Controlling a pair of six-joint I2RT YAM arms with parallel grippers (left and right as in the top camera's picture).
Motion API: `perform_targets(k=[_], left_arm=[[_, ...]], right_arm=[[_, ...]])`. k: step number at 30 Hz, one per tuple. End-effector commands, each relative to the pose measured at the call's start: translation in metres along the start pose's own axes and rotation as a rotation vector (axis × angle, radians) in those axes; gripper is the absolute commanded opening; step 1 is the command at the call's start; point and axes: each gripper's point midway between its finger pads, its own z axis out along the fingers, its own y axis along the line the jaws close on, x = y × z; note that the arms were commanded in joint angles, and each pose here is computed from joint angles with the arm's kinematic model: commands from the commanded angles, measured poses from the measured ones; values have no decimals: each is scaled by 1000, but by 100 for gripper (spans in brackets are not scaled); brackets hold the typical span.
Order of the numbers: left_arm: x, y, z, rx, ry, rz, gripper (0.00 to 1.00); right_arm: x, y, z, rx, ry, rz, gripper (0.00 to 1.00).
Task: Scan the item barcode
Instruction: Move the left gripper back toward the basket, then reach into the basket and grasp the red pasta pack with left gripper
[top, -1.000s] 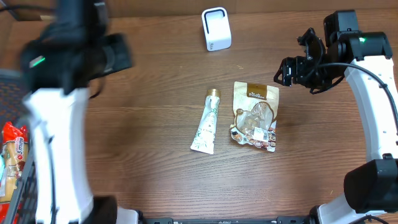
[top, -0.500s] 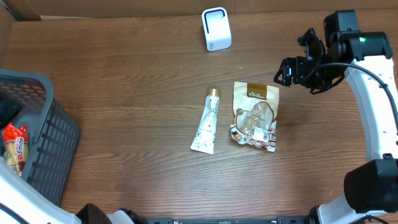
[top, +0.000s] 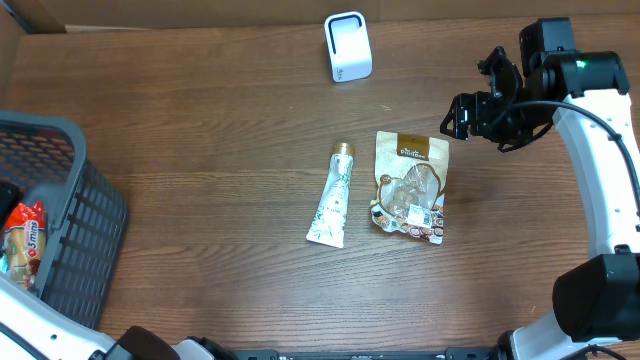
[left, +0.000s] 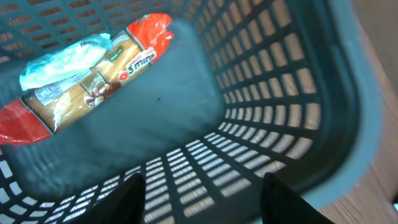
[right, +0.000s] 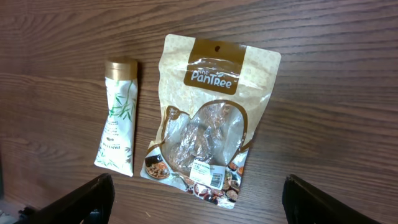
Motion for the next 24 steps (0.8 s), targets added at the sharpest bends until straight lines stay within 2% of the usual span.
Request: perform_targets(k=[1, 9, 14, 15, 17, 24], left_arm=[[4, 15, 14, -32, 20, -41, 51], [5, 45, 59, -61, 24, -137, 51], [2, 54, 85, -69, -9, -146, 53], [1, 58, 89, -87, -18, -147, 56], [-5, 66, 96, -122, -48, -143, 99], [-28, 83, 101, -213, -155, -136, 99]], right_arm=[[1, 0, 3, -1, 8, -5, 87], [1, 0, 3, -1, 10, -4, 87], [1, 0, 4, -1, 9, -5, 87], [1, 0, 4, -1, 8, -4, 87], [1, 0, 4, -1, 9, -4, 87], [-2, 6, 4, -39, 2, -9, 87]])
